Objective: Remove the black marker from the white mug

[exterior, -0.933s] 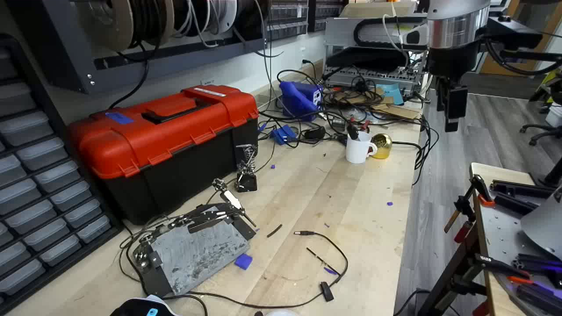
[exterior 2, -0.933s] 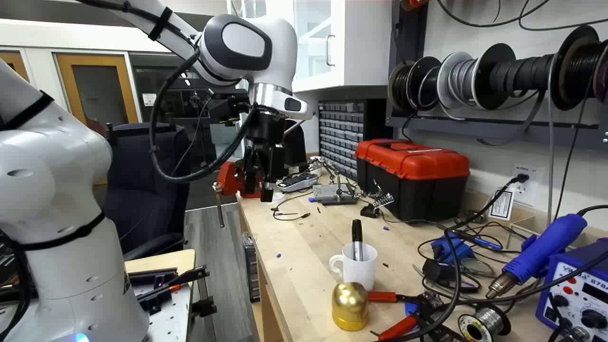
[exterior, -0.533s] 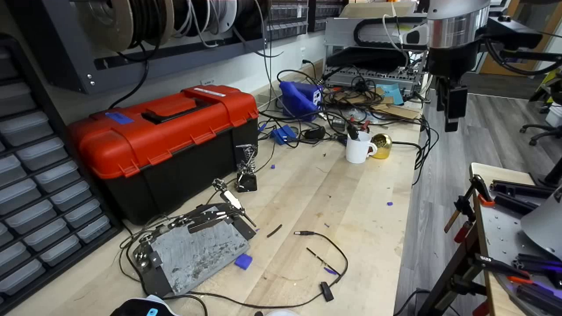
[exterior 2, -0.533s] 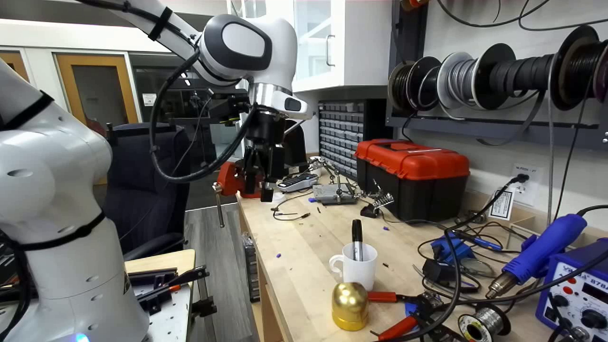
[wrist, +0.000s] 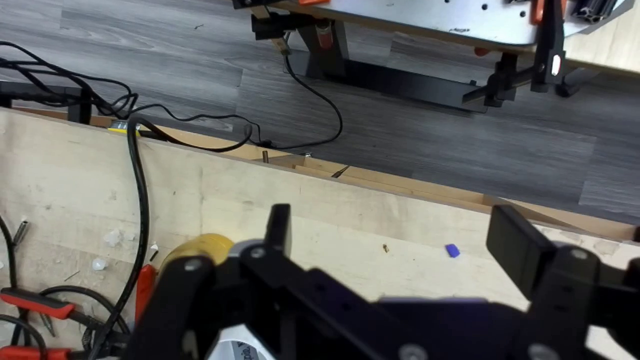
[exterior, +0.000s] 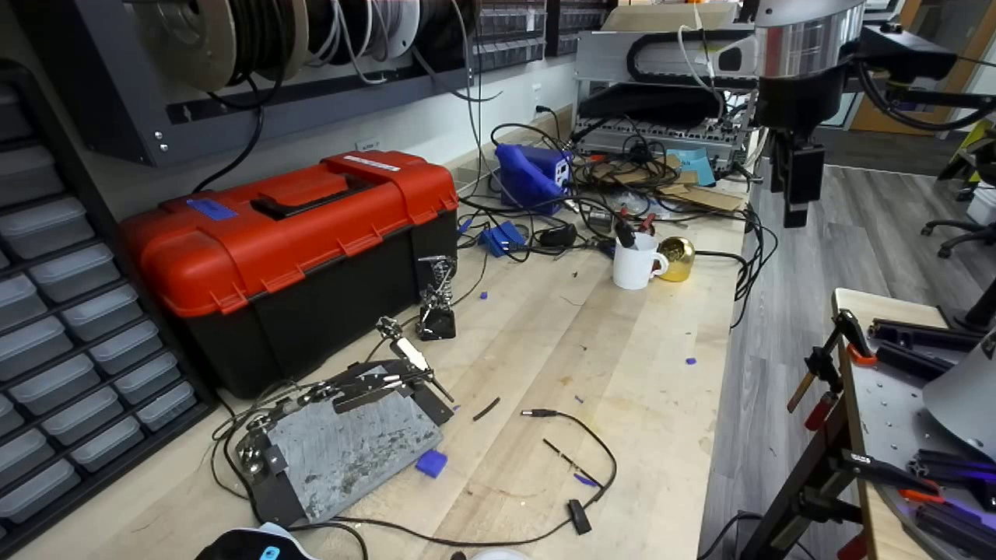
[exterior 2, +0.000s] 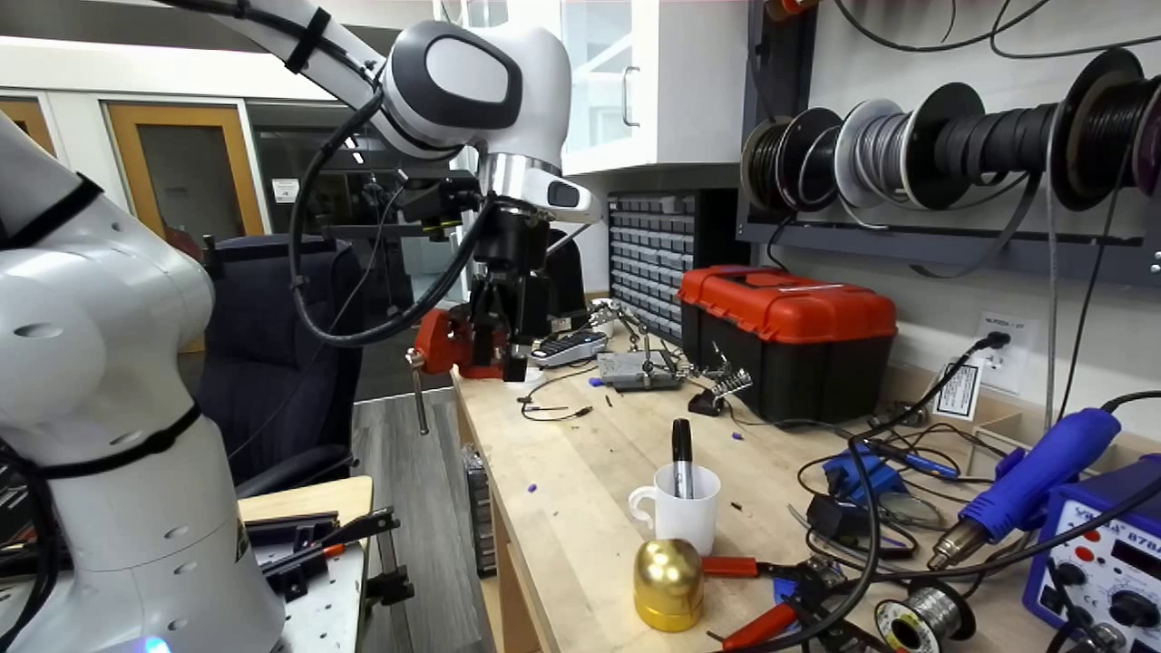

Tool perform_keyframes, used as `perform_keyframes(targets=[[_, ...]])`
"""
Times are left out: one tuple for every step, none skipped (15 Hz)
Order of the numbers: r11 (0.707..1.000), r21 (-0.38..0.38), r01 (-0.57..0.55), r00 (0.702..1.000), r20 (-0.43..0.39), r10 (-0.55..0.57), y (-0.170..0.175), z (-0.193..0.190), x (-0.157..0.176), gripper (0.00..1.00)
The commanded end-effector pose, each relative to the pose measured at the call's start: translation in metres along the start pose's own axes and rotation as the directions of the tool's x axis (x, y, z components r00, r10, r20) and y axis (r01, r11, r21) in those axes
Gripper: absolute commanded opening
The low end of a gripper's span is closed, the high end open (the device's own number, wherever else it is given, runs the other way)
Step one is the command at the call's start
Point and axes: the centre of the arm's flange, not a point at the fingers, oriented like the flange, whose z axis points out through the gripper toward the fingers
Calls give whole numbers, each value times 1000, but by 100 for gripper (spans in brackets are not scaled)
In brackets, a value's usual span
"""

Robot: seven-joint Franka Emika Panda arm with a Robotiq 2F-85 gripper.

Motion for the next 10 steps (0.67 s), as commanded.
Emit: perform_keyframes(targets=[[1000,12,16,999,-31,-16,14,-24,19,100],[1000,12,25,999,-42,-24,16,-30,24,100],[999,23,33,998,-48,-32,18,-38,31,100],[999,27,46,997,-57,-44,18,-44,37,100],[998,34,59,996,-64,-56,18,-49,46,100],[997,40,67,996,-67,-64,19,-52,54,100],[996,44,77,995,-69,-74,19,-54,65,100],[995,45,87,994,-68,-84,18,-55,75,100],[995,43,93,994,-62,-90,17,-54,84,100],[994,46,95,994,-54,-92,16,-53,93,100]])
